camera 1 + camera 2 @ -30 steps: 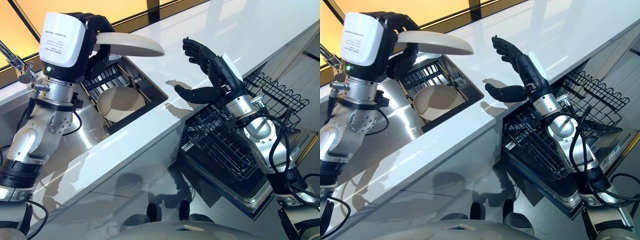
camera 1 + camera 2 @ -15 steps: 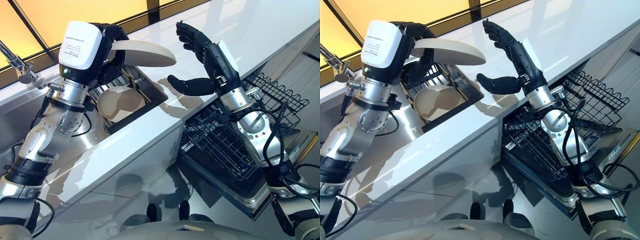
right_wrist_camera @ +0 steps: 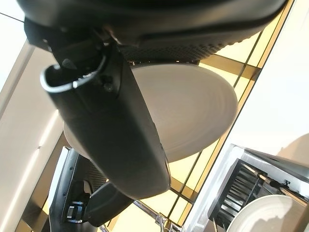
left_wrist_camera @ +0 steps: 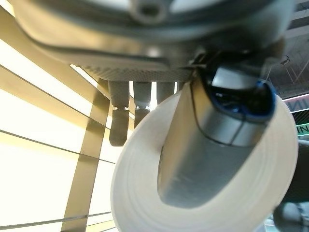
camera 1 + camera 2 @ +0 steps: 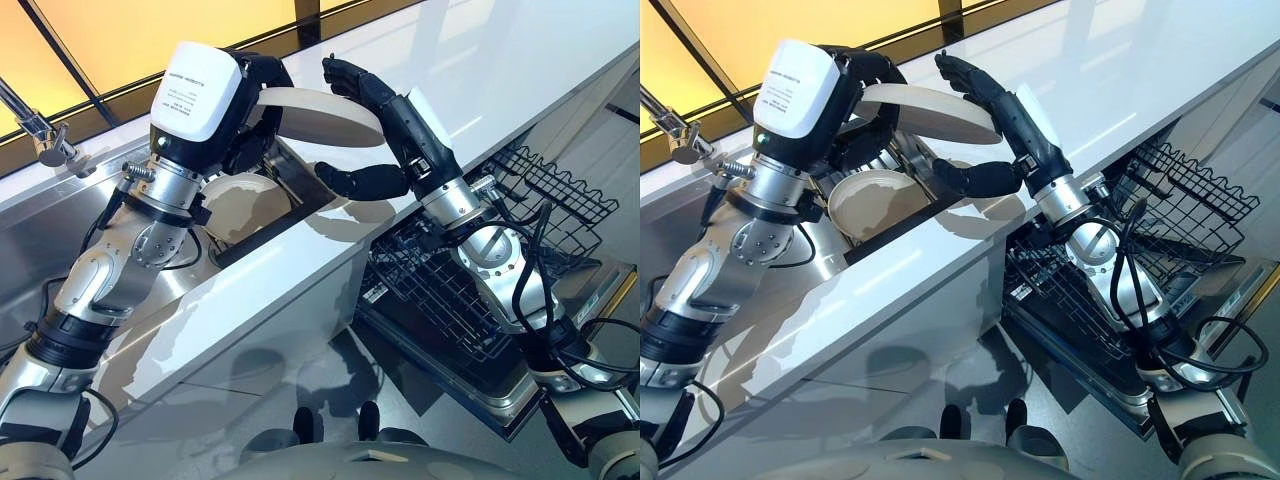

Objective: Pick up plates and place into dishwasher.

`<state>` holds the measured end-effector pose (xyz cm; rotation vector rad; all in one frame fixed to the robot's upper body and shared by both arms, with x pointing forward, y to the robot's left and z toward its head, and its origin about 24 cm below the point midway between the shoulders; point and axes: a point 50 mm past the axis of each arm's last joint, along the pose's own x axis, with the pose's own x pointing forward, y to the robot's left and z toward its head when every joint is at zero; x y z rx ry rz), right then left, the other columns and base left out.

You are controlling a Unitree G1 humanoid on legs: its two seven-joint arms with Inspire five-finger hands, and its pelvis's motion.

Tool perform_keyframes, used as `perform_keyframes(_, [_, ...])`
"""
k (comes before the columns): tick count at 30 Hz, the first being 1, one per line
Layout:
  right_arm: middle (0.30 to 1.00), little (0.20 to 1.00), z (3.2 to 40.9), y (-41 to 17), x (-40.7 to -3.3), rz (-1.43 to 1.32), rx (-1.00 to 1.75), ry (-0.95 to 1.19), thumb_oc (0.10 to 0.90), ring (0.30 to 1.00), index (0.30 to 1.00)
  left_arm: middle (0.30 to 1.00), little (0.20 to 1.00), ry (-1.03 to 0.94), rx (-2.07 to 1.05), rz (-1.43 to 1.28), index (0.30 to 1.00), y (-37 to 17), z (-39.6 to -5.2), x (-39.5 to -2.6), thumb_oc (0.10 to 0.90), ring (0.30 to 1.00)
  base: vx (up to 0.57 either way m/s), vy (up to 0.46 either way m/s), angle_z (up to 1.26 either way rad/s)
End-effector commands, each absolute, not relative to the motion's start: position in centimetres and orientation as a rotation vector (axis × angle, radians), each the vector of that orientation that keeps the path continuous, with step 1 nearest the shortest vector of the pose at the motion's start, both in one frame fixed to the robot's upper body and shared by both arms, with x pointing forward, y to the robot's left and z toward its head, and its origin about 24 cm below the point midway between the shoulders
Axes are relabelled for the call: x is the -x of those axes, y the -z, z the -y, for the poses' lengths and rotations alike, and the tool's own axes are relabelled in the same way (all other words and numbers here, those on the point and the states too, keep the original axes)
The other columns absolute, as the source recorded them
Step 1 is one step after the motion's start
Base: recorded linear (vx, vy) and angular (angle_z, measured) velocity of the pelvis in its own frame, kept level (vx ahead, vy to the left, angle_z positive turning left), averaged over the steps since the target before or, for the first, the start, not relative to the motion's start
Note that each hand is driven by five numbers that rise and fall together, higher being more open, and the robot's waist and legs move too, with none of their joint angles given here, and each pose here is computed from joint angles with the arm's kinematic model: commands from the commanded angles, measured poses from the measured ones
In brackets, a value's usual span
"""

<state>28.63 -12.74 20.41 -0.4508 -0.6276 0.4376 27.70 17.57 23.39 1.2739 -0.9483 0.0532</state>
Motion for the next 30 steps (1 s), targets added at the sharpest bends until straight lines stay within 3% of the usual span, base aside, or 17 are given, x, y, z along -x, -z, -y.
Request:
perform_keyframes(1, [0.300,0.200,10.3,-26.9,-25.9,1.002,0.350,-0.479,0.100,0.300,0.300,0.300,0.200,-0.052,-1.152,1.233,0.300,-28.1,-14.7,-26.5,0.100,0.300,0.00,0.000,0.00])
perform_keyframes(20, [0.300,0.200,12.3,-26.8,-25.9,1.014,0.316,-0.337,0.100,0.300,0.300,0.302,0.203,-0.161,-1.095,1.434,0.302,-28.9,-14.5,-24.6,0.103,0.302,0.01,-0.004,-0.01])
perform_keyframes(21, [0.300,0.200,12.4,-26.7,-25.9,1.013,0.316,-0.332,0.100,0.300,0.300,0.378,0.291,-0.171,-1.085,1.429,0.378,-28.9,-14.6,-24.7,0.191,0.378,0.00,0.000,0.00])
perform_keyframes(22, [0.300,0.200,12.5,-26.7,-25.9,1.013,0.317,-0.326,0.100,0.300,0.300,0.900,0.900,-0.185,-1.069,1.423,0.900,-29.0,-14.6,-24.7,0.800,0.900,0.00,0.000,0.00])
perform_keyframes(30, [0.300,0.200,14.5,-26.9,-25.8,1.074,0.379,-0.127,0.100,0.300,0.300,0.900,0.900,-0.182,-0.959,1.203,0.900,-28.2,-16.3,-26.5,0.800,0.900,0.00,0.000,0.00])
